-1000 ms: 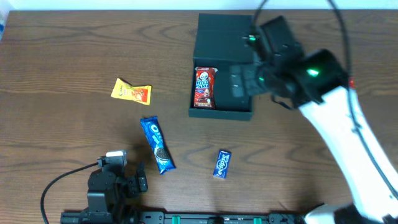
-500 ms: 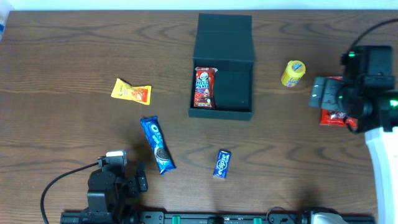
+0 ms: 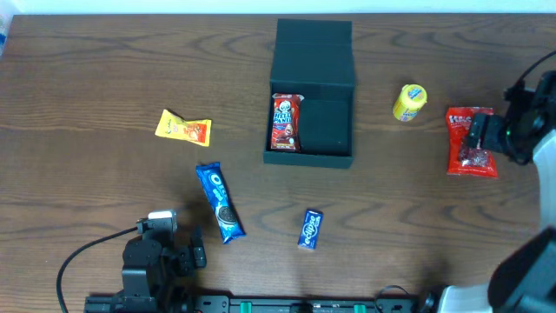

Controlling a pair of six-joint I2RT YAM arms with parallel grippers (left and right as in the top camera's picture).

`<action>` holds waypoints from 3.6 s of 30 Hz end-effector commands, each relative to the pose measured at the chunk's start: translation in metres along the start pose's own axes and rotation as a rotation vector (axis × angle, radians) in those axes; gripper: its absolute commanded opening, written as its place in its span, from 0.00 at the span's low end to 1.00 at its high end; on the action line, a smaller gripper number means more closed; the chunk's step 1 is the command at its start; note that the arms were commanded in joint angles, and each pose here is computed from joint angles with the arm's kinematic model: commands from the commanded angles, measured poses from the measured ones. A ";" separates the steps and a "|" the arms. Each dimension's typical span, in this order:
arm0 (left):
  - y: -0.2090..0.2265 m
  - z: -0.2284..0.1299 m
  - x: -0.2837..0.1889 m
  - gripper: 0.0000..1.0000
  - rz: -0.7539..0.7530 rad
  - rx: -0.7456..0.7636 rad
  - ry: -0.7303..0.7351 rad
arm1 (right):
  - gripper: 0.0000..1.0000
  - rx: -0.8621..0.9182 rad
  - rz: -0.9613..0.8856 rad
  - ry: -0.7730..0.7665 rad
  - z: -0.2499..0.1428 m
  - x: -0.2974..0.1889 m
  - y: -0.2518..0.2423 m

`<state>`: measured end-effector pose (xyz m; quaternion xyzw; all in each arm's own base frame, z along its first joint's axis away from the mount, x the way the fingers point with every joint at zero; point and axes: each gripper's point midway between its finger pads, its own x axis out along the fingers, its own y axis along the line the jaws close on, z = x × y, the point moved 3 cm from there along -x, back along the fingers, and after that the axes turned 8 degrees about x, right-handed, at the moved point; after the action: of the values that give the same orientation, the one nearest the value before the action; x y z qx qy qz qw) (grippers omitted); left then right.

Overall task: Pack container
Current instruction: 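Lower the right gripper and grasp the red Hacks bag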

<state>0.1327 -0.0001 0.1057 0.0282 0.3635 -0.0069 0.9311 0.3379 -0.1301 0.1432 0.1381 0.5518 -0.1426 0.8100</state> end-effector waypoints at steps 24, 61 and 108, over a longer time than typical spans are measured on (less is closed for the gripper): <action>-0.001 -0.014 0.009 0.95 -0.006 0.013 0.046 | 0.99 -0.265 0.050 0.075 0.004 0.116 0.001; -0.001 -0.014 0.009 0.95 -0.006 0.013 0.046 | 0.76 -0.285 -0.005 0.095 -0.004 0.126 0.010; -0.001 -0.014 0.009 0.95 -0.006 0.013 0.046 | 0.40 -0.134 -0.003 0.063 0.001 0.113 0.021</action>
<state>0.1327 -0.0001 0.1057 0.0281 0.3635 -0.0068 0.9312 0.3893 -0.1264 0.0345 0.0713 0.5892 -0.0968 0.7990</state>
